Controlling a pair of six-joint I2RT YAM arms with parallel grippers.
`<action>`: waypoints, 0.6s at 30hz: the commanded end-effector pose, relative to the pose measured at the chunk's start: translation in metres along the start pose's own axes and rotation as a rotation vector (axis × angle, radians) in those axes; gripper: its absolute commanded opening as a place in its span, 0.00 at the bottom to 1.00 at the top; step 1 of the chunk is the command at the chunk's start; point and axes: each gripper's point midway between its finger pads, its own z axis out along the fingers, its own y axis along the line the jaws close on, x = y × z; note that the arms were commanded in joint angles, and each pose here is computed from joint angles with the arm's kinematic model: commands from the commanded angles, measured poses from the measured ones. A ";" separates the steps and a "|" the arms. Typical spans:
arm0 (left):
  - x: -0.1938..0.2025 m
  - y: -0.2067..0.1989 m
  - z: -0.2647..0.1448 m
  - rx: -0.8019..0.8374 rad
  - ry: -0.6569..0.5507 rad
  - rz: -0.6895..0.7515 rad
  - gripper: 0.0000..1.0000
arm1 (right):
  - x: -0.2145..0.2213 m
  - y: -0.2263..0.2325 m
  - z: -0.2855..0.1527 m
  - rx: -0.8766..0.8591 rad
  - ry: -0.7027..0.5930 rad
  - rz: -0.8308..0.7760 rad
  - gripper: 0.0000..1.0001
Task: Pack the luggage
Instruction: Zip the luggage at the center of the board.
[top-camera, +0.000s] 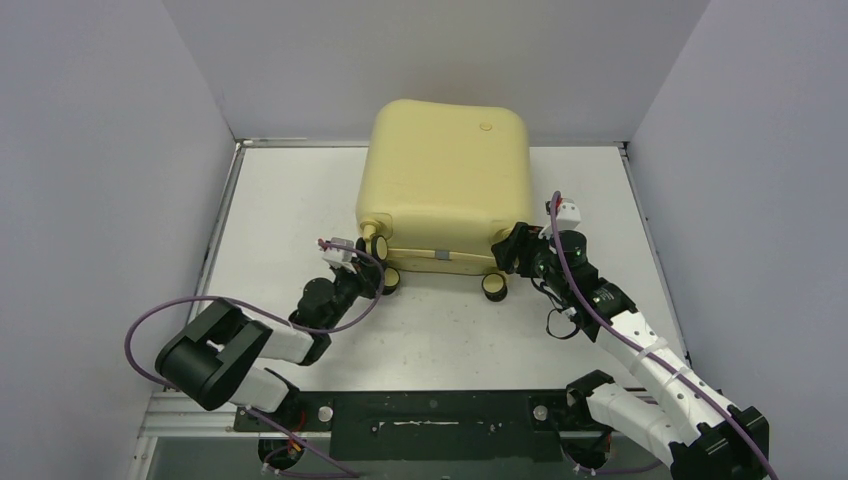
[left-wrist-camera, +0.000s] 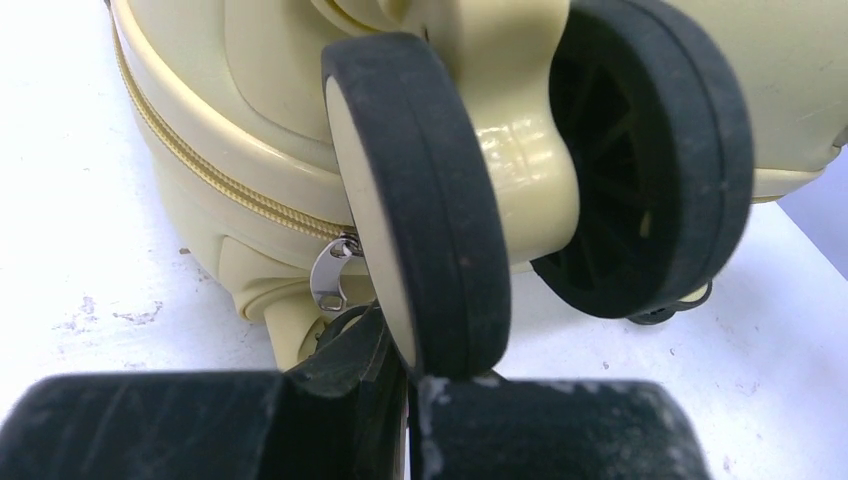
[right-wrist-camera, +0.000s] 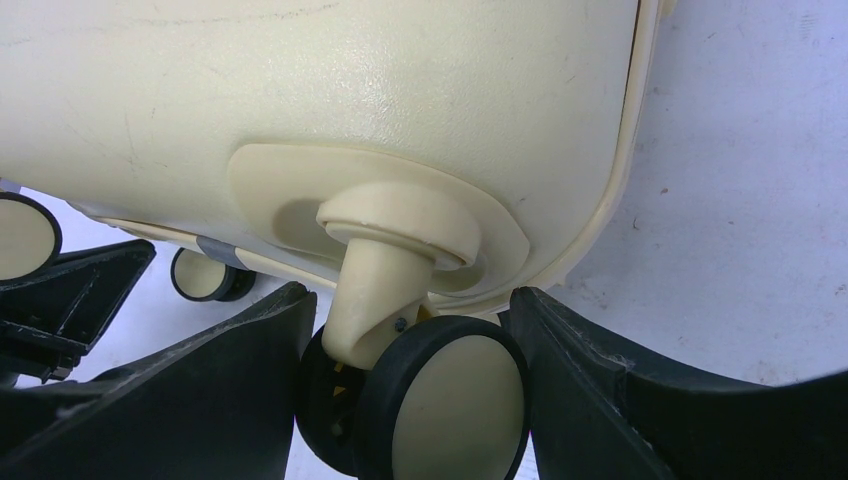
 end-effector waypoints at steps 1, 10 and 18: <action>-0.029 -0.008 0.001 0.020 -0.101 0.042 0.00 | -0.028 0.018 -0.005 -0.070 -0.101 0.022 0.00; -0.022 0.007 -0.006 -0.064 -0.065 0.116 0.00 | -0.024 0.018 0.000 -0.069 -0.091 0.027 0.00; -0.017 0.016 -0.012 -0.111 -0.056 0.128 0.00 | -0.023 0.018 -0.002 -0.076 -0.097 0.025 0.00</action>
